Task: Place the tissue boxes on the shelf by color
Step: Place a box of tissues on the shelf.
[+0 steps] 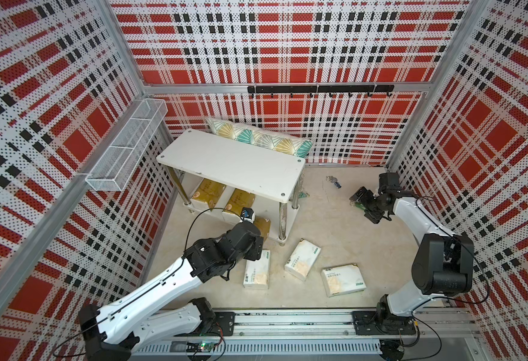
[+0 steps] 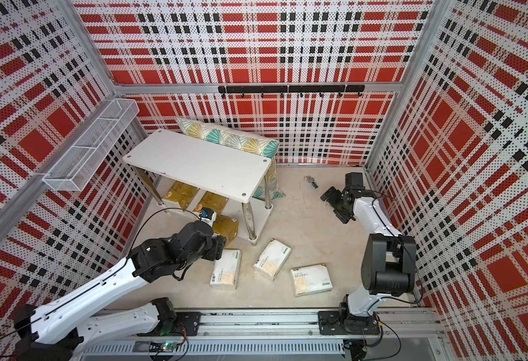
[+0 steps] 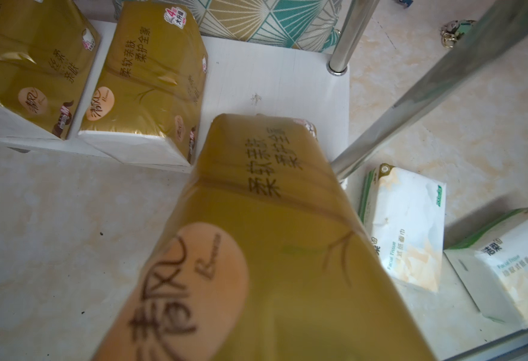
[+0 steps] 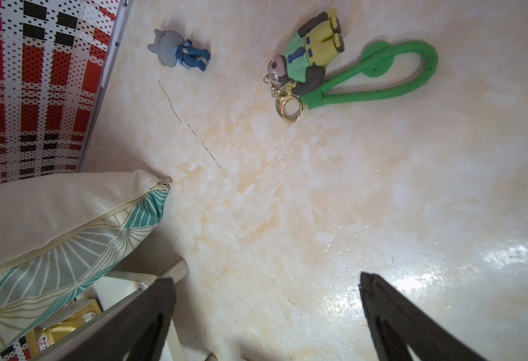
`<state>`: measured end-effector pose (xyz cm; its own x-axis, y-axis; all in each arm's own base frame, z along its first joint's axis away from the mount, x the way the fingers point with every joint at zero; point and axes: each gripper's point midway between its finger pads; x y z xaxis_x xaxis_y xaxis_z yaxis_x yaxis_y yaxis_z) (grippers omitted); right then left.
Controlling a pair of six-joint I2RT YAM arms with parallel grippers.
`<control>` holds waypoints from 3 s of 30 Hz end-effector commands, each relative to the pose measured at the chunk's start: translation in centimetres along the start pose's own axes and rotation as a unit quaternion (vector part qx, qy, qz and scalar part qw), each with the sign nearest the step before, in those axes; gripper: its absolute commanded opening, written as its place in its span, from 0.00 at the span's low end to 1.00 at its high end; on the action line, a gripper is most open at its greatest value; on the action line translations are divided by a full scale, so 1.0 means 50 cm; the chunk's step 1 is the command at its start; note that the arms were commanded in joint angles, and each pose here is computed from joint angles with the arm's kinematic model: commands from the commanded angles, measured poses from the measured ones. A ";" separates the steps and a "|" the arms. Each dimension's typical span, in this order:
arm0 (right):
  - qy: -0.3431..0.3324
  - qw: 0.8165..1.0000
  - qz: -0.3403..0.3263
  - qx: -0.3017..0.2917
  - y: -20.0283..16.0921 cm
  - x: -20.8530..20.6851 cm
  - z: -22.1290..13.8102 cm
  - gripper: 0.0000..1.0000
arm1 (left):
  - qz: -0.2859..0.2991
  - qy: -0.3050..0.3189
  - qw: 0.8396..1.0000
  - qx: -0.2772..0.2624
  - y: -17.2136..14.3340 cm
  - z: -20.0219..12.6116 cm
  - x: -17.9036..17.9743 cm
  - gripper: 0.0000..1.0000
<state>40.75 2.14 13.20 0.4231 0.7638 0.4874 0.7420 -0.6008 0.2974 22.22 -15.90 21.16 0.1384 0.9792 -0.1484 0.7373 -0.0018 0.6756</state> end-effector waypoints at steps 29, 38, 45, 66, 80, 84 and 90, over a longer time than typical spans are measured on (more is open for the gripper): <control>0.019 1.000 -0.015 0.013 -0.028 0.034 0.025 1.00 | 0.002 -0.053 0.997 -0.062 0.022 0.150 -0.048 0.72; 0.015 1.000 -0.014 0.017 -0.037 0.025 0.031 1.00 | -0.003 -0.072 0.994 -0.077 -0.006 0.186 -0.052 0.73; 0.015 1.000 -0.012 0.022 -0.044 0.022 0.036 1.00 | 0.024 -0.080 0.994 -0.073 -0.025 0.213 -0.048 0.75; 0.020 0.999 -0.009 0.029 -0.055 0.025 0.041 1.00 | 0.041 -0.100 0.993 -0.054 -0.028 0.307 -0.051 0.82; 0.025 0.999 -0.011 0.036 -0.064 0.034 0.049 1.00 | 0.034 -0.097 0.992 -0.070 0.008 0.330 -0.046 0.83; 0.026 0.999 -0.012 0.038 -0.070 0.037 0.051 1.00 | 0.039 -0.098 0.993 -0.060 0.012 0.342 -0.048 0.83; 0.029 0.999 -0.013 0.039 -0.072 0.041 0.050 1.00 | 0.037 -0.101 0.992 -0.060 0.025 0.353 -0.048 0.84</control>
<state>40.28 6.03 11.43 0.3786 0.7623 0.5250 0.7869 -0.5637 0.2510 34.14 -21.77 10.02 0.3209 0.9193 -0.2280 0.6206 -0.0222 0.7838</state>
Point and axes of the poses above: each gripper's point midway between its finger pads, its own z axis out along the fingers, its own x axis along the line the jaws close on, y = z × x, and after that the axes turned 8 degrees about -z, right-handed
